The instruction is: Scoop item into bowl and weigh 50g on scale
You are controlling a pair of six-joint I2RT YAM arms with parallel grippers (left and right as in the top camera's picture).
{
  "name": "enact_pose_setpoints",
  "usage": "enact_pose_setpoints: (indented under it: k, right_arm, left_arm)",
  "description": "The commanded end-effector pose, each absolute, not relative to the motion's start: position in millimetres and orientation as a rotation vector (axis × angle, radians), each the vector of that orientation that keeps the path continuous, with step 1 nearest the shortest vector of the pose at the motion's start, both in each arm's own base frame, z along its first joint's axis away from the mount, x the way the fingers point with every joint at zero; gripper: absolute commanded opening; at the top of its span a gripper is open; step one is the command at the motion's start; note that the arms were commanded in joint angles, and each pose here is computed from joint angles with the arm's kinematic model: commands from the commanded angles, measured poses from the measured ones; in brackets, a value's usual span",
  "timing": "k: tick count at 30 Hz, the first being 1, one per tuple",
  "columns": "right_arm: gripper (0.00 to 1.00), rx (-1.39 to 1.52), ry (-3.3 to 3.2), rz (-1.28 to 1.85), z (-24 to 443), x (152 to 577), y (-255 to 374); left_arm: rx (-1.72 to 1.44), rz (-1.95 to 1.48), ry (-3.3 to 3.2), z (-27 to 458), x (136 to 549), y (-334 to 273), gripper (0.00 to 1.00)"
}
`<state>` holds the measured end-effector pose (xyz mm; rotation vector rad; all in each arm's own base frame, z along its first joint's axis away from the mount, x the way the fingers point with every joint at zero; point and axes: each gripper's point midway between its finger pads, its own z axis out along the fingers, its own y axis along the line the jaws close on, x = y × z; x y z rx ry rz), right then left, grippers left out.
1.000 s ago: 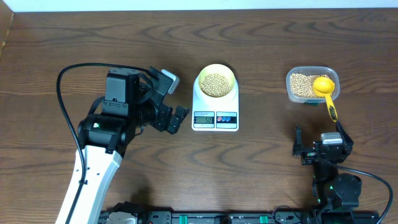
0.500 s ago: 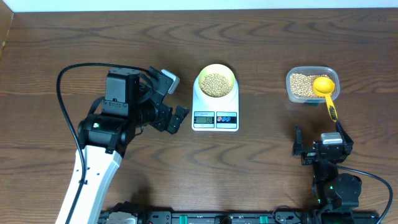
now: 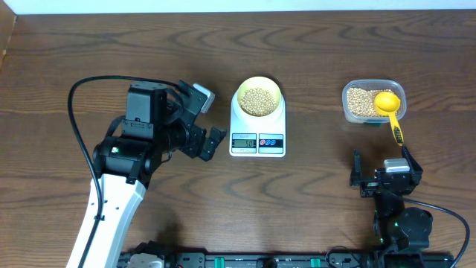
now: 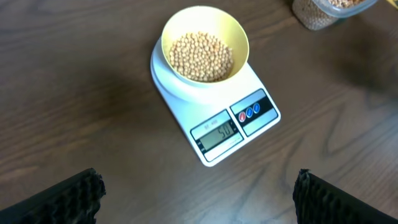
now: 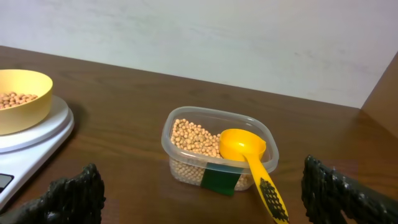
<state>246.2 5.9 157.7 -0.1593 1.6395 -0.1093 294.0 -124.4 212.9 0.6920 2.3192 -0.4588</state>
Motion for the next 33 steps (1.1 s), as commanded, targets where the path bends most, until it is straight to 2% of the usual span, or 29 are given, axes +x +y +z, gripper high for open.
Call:
enact_pose_setpoints:
  k: [1,15,23,33]
  right_arm:
    - [0.99,-0.149,1.641,-0.101,156.3,246.1,5.5]
    - [0.99,-0.149,1.641,-0.101,156.3,246.1,5.5]
    - [0.99,-0.149,1.641,-0.101,156.3,246.1,5.5]
    - [0.99,-0.149,1.641,-0.101,156.3,246.1,5.5]
  left_arm:
    - [0.69,-0.473,2.323,213.9,292.9,-125.5,1.0]
    - [0.691,-0.453,2.3,217.1,297.9,-124.9,1.0]
    - [0.563,-0.112,2.273,225.1,327.7,-83.8,1.0]
    - [0.449,-0.057,2.187,242.6,334.6,-57.4,1.0]
